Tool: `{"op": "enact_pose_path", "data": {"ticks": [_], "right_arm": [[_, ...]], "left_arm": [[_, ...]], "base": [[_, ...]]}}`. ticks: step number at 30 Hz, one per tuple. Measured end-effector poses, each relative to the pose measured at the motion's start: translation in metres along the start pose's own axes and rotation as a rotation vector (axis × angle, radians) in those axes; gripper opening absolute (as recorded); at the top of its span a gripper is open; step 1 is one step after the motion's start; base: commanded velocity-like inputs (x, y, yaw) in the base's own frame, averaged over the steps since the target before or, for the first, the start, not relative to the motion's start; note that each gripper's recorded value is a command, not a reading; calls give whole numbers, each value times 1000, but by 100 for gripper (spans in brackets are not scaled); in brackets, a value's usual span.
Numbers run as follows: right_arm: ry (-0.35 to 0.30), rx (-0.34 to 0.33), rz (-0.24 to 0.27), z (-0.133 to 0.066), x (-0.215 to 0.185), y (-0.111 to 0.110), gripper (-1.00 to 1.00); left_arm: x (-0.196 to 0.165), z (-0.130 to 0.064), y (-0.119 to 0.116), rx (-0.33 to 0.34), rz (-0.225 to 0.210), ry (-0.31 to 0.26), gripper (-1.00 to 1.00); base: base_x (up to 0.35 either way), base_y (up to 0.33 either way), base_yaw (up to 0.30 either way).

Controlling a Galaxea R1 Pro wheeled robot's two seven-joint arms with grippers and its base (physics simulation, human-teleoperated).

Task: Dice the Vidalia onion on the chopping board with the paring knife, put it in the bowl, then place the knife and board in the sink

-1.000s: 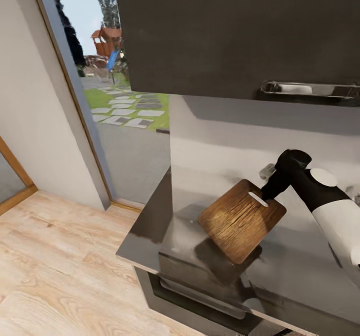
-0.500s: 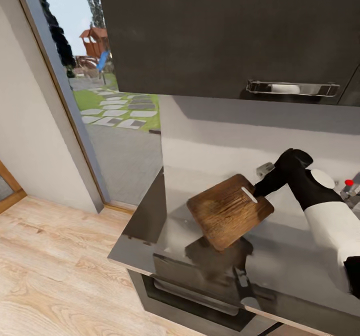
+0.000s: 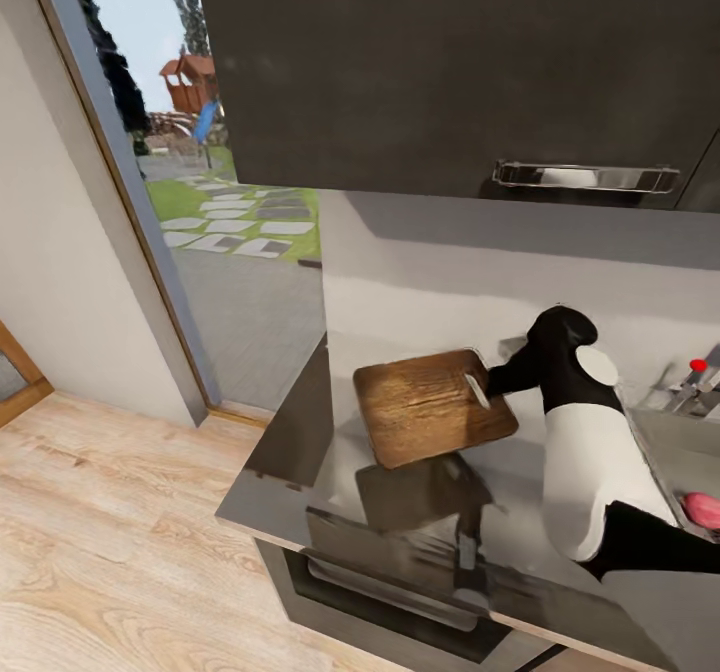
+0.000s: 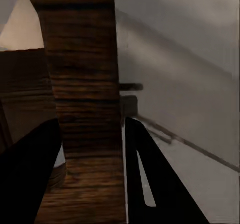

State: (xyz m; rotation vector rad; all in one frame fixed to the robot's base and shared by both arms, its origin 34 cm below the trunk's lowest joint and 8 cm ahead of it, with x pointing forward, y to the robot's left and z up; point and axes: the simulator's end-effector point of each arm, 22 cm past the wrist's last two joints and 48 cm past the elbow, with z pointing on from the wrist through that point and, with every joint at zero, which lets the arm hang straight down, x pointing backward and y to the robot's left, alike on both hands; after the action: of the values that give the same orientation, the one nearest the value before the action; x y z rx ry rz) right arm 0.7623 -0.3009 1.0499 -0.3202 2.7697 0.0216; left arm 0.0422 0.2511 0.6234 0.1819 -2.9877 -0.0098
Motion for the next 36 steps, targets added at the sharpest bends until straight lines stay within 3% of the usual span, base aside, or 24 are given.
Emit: {"op": "enact_pose_path", "data": {"ticks": [3, 7, 10, 13, 21, 27, 36], "right_arm": [[-1, -25, 40, 3, 4, 1, -100], [-16, -89, 149, 8, 15, -4, -100], [-28, -117, 201, 10, 19, -7, -100], [-75, -117, 281, 0, 21, -25, -100], [-101, -91, 324, -6, 23, -40, -100], [-80, -7, 339, -4, 33, -59, -100], [-76, -2, 359, -2, 37, -63, -100]], "left_arm": [[0, 0, -1, 1, 0, 0, 100], [0, 0, -1, 1, 0, -1, 100], [0, 0, -2, 2, 0, 0, 100], [0, 0, -4, 5, -1, 0, 100], [0, 0, -5, 6, -1, 1, 100], [0, 0, -5, 6, -1, 0, 100], [0, 0, -5, 6, -1, 1, 100]], "base": [[0, 0, 0], [0, 0, 0], [0, 0, 0], [0, -2, 0], [-84, -190, 0], [-142, -274, 0], [-147, -278, 0]]}}
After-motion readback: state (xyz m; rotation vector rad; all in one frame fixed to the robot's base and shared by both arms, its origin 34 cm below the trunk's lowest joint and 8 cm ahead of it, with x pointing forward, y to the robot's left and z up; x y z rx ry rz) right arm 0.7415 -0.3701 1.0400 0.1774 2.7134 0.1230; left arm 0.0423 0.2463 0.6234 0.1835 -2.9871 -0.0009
